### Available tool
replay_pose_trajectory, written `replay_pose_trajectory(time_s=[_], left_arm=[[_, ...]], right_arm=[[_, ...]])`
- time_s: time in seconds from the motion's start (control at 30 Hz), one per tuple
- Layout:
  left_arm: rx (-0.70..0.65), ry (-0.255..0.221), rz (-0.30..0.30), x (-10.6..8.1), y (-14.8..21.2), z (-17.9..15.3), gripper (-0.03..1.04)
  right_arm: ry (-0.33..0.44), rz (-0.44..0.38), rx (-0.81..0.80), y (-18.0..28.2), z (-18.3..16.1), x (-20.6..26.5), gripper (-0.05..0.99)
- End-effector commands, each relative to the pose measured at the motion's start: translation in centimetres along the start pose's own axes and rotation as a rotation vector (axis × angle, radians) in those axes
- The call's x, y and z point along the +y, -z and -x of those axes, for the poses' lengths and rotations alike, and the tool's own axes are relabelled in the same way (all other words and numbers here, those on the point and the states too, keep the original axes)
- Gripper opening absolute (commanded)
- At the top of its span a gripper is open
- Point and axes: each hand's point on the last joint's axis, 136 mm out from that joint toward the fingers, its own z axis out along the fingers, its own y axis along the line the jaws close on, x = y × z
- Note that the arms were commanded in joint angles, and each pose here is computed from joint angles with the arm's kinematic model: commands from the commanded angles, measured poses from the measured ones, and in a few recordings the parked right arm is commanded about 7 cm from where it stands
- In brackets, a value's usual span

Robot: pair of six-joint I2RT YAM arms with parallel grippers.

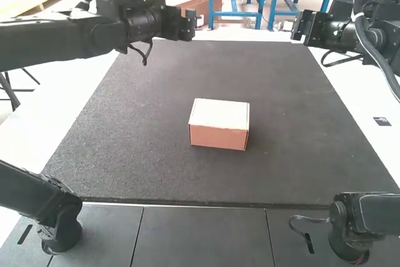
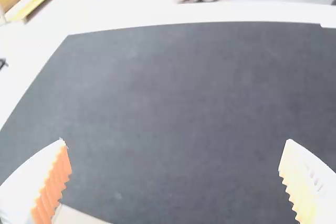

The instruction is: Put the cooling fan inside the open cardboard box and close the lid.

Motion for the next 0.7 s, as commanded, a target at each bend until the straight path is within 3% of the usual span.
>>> replay_pose_trajectory(time_s=[0.0,0.13,0.37,0.67], left_arm=[[-0.162,0.031,0.114,2.6,3.6,2.3,0.97],[-0.298,0.056,0.128,3.6,7.5,1.8,0.97],[-0.272,0.056,0.166,4.9,11.1,-2.9,0.97],[-0.297,0.056,0.159,5.6,14.4,-7.5,0.97]], right_arm=[[-0.047,-0.042,-0.009,0.4,-1.4,-0.6,0.91],[-0.036,-0.046,-0.050,1.6,-2.6,-0.7,0.91],[0.013,-0.069,-0.154,4.2,-4.4,-1.2,0.91],[0.067,-0.111,-0.244,6.8,-7.2,-2.1,0.91]])
